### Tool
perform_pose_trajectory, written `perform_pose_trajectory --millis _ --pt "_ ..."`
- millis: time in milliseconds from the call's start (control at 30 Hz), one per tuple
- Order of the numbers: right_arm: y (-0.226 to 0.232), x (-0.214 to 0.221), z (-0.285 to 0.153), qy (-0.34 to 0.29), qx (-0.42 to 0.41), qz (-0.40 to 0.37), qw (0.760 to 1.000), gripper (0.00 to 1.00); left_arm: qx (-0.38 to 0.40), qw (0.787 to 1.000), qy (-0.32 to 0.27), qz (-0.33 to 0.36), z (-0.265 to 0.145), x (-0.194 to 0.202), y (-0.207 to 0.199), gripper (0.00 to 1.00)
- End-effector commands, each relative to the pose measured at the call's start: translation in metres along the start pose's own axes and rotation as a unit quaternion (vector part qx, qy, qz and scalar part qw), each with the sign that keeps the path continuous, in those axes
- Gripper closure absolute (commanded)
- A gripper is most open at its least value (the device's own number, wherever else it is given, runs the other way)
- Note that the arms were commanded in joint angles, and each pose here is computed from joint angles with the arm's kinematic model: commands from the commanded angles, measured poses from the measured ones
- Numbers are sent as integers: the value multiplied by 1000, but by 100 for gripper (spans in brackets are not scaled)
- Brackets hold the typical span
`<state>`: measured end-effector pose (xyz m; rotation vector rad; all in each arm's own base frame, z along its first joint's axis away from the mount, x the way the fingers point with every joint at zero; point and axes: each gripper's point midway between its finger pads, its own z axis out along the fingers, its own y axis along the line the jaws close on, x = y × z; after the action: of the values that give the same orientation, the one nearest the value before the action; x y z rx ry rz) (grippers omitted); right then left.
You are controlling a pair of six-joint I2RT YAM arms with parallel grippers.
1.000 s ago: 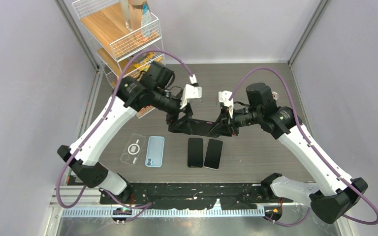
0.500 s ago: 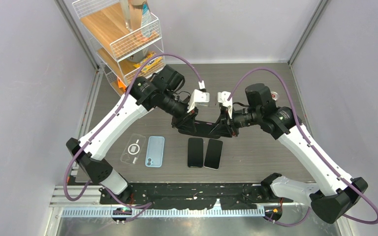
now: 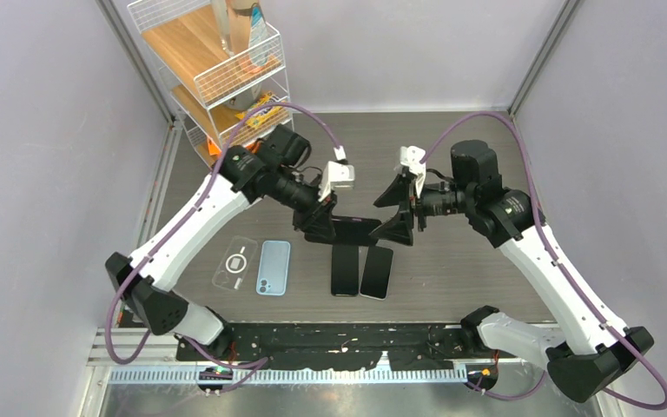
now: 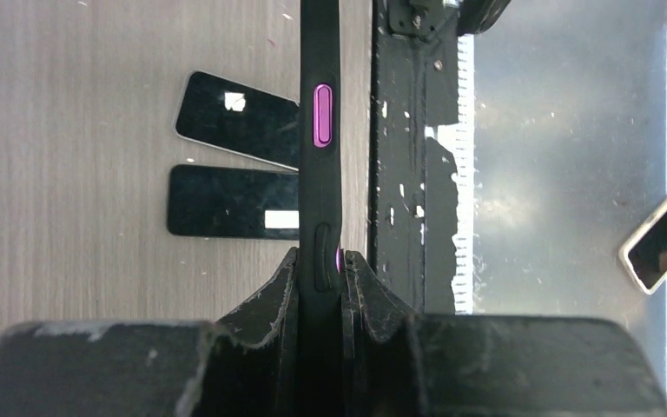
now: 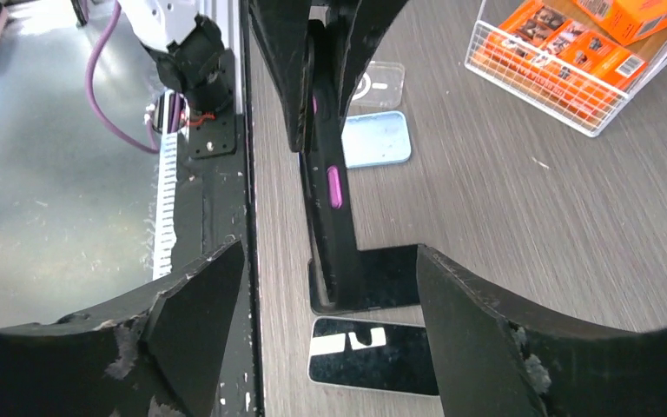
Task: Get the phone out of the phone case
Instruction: Remove the phone case from the phone.
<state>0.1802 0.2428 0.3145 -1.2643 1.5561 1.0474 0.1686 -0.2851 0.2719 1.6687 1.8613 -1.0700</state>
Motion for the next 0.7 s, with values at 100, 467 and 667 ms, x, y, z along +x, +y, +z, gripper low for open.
perform_pose_trajectory --millis 100,467,667 --pt "0 -42 -9 -80 -18 8 997 19 -48 977 -200 58 -51 -56 -15 100" --pt "-1 -52 4 -116 -90 79 986 21 -36 961 -274 23 -48 -60 -23 100" --pt "1 -47 9 -124 -114 86 982 37 -40 956 -290 3 -48 -71 -14 100"
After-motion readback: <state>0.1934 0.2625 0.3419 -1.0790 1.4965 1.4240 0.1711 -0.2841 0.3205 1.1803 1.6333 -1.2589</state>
